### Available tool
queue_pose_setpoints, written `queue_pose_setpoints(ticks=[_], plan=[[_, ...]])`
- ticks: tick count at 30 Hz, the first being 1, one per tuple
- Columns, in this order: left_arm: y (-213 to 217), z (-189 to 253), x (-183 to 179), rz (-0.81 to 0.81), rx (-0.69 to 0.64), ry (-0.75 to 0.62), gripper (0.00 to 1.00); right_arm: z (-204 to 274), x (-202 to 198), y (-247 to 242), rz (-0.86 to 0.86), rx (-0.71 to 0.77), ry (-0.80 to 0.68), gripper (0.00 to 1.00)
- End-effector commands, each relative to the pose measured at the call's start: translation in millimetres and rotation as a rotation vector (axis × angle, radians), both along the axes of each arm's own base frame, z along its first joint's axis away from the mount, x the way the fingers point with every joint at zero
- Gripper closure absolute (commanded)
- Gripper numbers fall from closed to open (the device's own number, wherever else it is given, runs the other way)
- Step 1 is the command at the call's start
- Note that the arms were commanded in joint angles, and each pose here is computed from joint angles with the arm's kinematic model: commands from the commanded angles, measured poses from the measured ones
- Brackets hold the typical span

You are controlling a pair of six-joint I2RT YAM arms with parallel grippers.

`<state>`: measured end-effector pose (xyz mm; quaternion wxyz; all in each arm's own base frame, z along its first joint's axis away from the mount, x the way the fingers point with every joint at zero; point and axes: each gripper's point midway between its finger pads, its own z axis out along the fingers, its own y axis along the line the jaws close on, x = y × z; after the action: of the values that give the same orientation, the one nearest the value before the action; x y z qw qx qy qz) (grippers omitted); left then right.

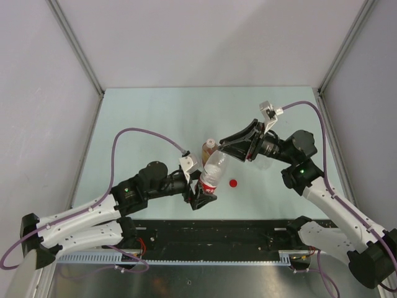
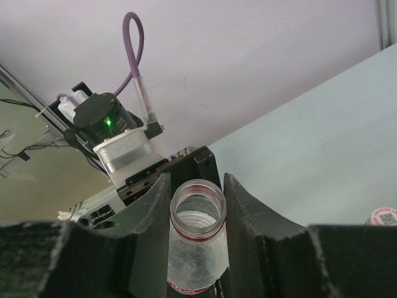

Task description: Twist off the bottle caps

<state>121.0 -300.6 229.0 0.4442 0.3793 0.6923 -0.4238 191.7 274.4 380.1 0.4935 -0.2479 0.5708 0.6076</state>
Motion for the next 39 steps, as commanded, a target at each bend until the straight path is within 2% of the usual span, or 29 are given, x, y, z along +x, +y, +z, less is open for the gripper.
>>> queue_pose_setpoints(ticks=[1, 8, 18, 25, 33, 39], plan=[[-2.3, 31.5, 4.0, 0.009, -0.067, -0.04, 0.01, 17.8, -10.6, -2.6, 0.012, 0.004, -0.084, 1.0], [3.3, 32.2, 7.1, 0.037, -0.065, -0.055, 0.01, -4.2, -2.3, -4.8, -0.048, -0.076, -0.056, 1.0], [11.0, 34.5, 10.0, 0.066, -0.067, -0.082, 0.01, -55.2, 35.0, -39.4, -0.367, -0.27, 0.058, 1.0], [10.6, 37.4, 9.6, 0.065, -0.073, -0.08, 0.01, -65.3, 51.3, -66.5, -0.553, -0.331, 0.07, 1.0], [12.9, 34.8, 10.3, 0.076, -0.067, -0.077, 0.0, -44.3, 68.7, -106.3, -0.797, -0.336, -0.037, 1.0], [12.3, 31.7, 12.5, 0.081, -0.054, -0.08, 0.01, -35.5, 71.7, -115.2, -0.835, -0.387, -0.159, 1.0]])
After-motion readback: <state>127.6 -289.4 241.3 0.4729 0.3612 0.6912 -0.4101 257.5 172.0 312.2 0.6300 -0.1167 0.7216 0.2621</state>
